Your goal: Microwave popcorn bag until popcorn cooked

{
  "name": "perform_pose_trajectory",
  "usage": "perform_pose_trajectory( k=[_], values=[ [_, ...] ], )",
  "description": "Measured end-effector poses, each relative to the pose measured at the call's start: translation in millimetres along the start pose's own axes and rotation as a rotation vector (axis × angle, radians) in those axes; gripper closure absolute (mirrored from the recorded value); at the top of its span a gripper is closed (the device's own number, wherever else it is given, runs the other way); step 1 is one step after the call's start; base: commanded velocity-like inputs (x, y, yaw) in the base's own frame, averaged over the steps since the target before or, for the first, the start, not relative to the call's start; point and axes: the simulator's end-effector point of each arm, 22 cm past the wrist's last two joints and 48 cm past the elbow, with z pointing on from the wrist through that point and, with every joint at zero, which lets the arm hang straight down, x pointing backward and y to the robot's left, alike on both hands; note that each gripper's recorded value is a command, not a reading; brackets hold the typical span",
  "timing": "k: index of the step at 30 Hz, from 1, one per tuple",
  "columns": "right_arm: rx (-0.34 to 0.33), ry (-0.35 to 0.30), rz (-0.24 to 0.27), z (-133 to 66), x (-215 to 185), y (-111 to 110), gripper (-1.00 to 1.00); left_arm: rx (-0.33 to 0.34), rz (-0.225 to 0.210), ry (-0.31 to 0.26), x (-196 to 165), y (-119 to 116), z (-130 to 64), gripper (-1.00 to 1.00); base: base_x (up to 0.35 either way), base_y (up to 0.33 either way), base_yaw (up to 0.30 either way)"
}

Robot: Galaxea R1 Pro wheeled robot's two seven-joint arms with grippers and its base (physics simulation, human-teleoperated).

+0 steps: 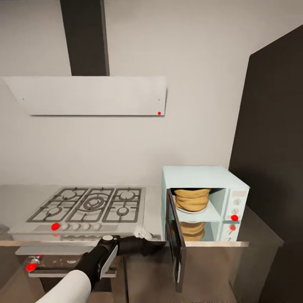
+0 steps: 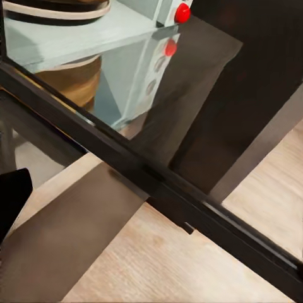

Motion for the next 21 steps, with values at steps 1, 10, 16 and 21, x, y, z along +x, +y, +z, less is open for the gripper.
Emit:
perform_pose_trajectory(
  k=[1, 10, 16, 21],
  values=[
    [-0.001, 0.0, 0.0, 0.0, 0.1, 0.1, -1.0, -0.044, -0.001, 0.001, 0.5, 9.6, -0.1, -1.0, 0.0, 0.0, -0.275],
    [-0.002, 0.0, 0.0, 0.0, -0.1, 1.0, -1.0, -0.102, -0.002, 0.002, 1.2, 22.5, -1.0, -1.0, 0.0, 0.0, -0.275],
    [-0.003, 0.0, 0.0, 0.0, 0.4, 1.5, -1.0, -0.296, -0.004, -0.001, -0.2, 61.3, -5.7, -1.0, 0.0, 0.0, -0.275],
    [-0.003, 0.0, 0.0, 0.0, 0.4, 1.5, -1.0, -0.329, -0.006, -0.003, -1.2, 65.4, -4.4, -1.0, 0.0, 0.0, -0.275]
  ],
)
